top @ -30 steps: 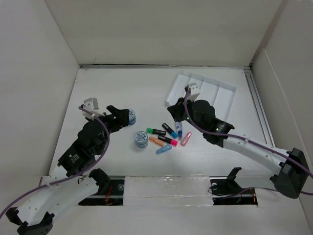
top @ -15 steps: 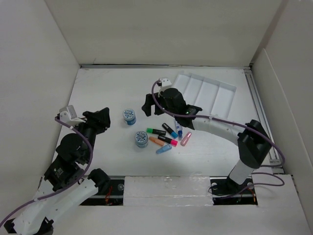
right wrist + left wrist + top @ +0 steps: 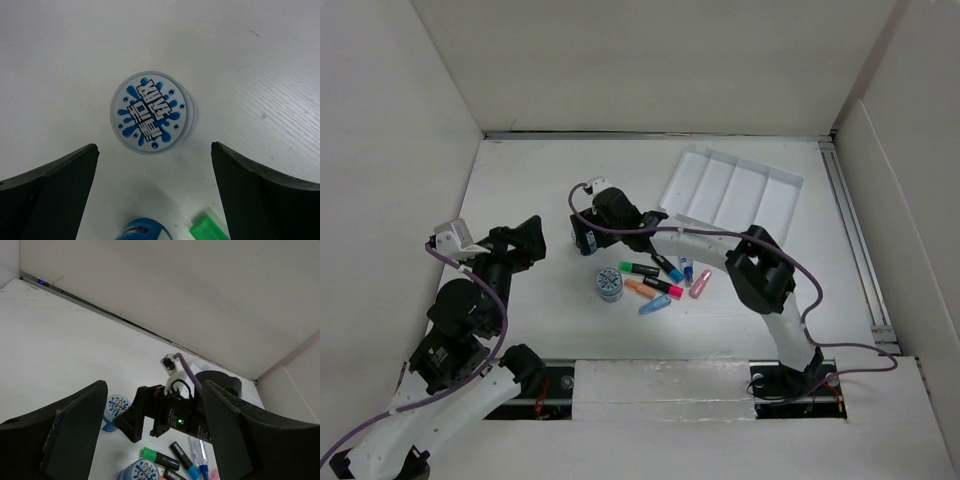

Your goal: Organize the desk

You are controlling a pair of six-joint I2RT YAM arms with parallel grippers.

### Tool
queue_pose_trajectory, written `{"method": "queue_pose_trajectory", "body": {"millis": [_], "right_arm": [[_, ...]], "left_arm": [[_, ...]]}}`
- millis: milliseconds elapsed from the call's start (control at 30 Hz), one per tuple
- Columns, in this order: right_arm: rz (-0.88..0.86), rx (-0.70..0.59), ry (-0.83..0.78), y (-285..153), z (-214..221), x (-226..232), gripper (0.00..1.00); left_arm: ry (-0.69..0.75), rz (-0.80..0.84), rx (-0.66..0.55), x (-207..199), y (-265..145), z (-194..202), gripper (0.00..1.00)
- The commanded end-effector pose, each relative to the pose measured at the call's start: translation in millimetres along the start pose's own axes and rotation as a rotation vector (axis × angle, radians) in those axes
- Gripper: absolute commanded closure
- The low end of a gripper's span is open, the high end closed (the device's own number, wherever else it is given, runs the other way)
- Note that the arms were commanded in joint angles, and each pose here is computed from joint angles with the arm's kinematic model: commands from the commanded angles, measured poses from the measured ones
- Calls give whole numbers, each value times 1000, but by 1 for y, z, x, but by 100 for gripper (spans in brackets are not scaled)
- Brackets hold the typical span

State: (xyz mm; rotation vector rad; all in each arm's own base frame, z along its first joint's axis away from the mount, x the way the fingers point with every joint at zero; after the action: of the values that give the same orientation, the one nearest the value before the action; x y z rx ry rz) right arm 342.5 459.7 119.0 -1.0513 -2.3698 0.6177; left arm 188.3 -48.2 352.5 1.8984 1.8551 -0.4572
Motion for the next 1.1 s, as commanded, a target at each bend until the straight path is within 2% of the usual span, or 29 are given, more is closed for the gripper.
{"method": "queue_pose_trajectory", "body": {"millis": [0,333,467,533,600,633,667,733,867,900,933,1033,1067], "right_arm": [[-6,-6,-47,8,-11,15,0],[107,-28,-87,38,-9,13,1],[109,-50,-88,46,-12,13,7],[109,-69,-86,46,-17,14,12],[110,-95,-81,44,-26,16,26],[112,-113,-82,40,-34,17,44],[115,-114,-87,40,-34,16,44],[126,-156,-87,26,-53,18,58],[153,-260,-77,-16,-97,9,58],[163,-259,-71,-22,-95,-1,58],[170,-317,-41,-47,-122,-16,58],[176,-373,11,-73,-142,-53,57],[208,-384,55,-77,-150,-86,58]], "left_arm": [[6,22,-33,-2,1,-4,27],[25,49,-27,-5,6,3,27],[25,51,-28,-4,6,3,27],[28,51,-29,-4,6,4,27],[29,52,-28,-4,6,5,27],[27,54,-30,-3,5,5,27],[27,54,-30,-3,5,5,27],[29,54,-30,-3,5,5,27],[29,60,-30,-3,5,5,28],[32,63,-25,-4,5,7,28],[33,65,-22,-4,5,8,28],[30,78,-18,-6,5,9,28],[34,77,-16,-6,6,10,28]]}}
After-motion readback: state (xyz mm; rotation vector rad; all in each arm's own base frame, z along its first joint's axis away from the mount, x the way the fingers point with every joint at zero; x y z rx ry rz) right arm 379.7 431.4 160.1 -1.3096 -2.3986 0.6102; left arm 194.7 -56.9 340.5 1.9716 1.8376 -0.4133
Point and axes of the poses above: each gripper's point midway between its finger pads, its own y axis out along the fingers, its own x axis along the line the jaws close on, z = x × y, the point moved 2 cm from there along -y, back along the fingers, and after that the axes turned 1 degree about -y, right-handed, at the moved point
